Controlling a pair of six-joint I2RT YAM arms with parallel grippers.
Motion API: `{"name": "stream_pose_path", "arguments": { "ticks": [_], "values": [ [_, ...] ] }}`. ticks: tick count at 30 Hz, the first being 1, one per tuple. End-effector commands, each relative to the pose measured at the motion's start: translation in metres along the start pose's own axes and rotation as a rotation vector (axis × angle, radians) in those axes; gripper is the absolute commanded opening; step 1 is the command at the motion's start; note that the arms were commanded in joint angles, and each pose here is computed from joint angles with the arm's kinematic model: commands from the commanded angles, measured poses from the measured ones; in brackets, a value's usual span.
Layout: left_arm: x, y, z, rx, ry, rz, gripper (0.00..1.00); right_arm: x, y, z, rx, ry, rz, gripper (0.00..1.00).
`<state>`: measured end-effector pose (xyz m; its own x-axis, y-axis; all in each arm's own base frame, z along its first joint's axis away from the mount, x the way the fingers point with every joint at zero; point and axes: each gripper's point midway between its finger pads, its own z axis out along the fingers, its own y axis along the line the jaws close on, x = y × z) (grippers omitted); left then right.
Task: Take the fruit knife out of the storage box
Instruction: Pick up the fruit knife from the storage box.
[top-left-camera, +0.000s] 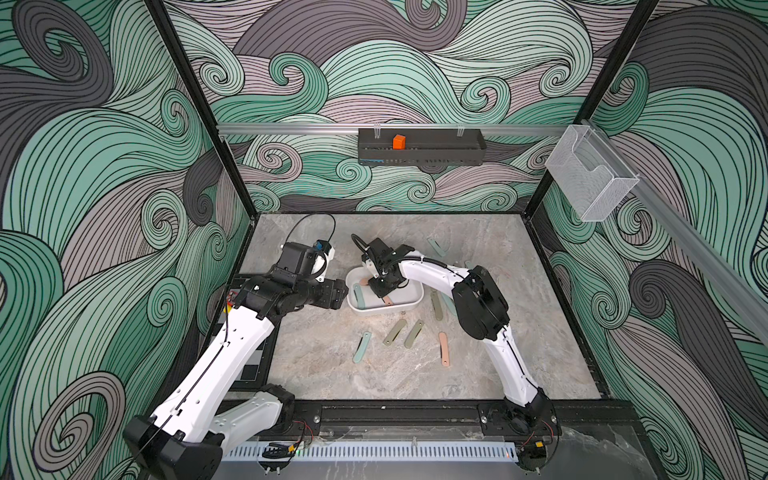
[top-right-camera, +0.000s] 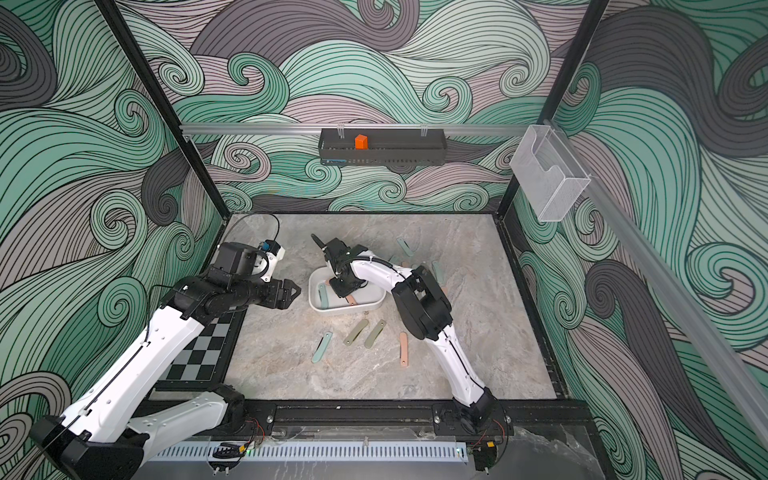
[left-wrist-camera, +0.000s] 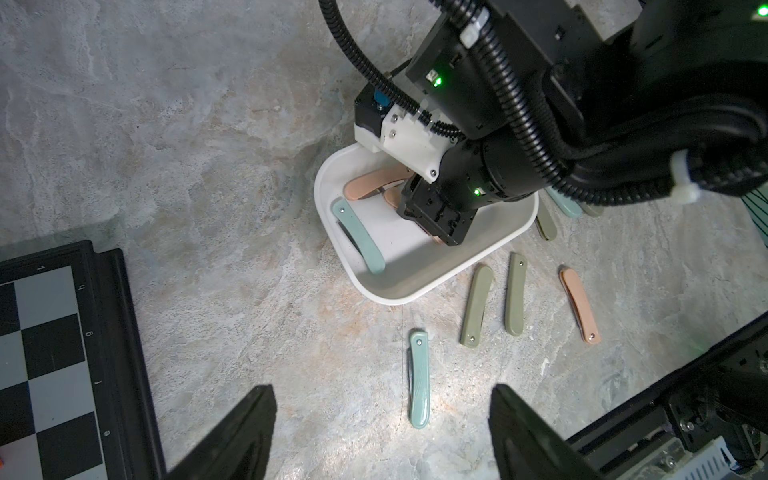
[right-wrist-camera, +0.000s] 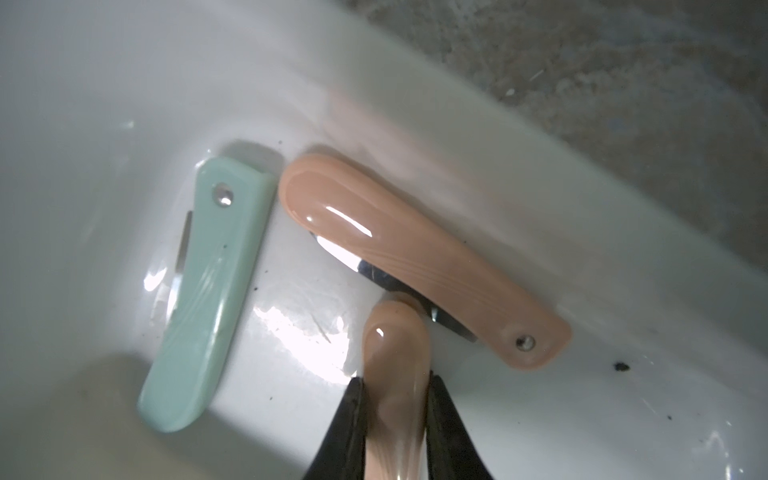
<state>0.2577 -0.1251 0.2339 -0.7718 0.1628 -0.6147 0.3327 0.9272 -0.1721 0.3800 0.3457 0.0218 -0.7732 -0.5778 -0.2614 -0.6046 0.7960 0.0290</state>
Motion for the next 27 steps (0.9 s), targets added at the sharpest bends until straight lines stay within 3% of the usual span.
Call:
{"name": "stream_pose_path", "arguments": {
  "ticks": [1, 20, 27],
  "values": [
    [-0.002, 0.001, -0.007, -0.005, -0.01, 0.006, 0.81, -0.01, -0.002, -0.017, 0.019, -0.03, -0.016, 0.19],
    [-0.008, -0.007, 0.005, 0.042, -0.005, -0.001, 0.82, -0.021, -0.01, -0.056, 0.014, -0.093, -0.01, 0.2],
    [-0.021, -0.012, 0.006, 0.064, -0.01, 0.011, 0.82, -0.028, -0.021, -0.093, 0.005, -0.152, 0.018, 0.19]
  ]
}}
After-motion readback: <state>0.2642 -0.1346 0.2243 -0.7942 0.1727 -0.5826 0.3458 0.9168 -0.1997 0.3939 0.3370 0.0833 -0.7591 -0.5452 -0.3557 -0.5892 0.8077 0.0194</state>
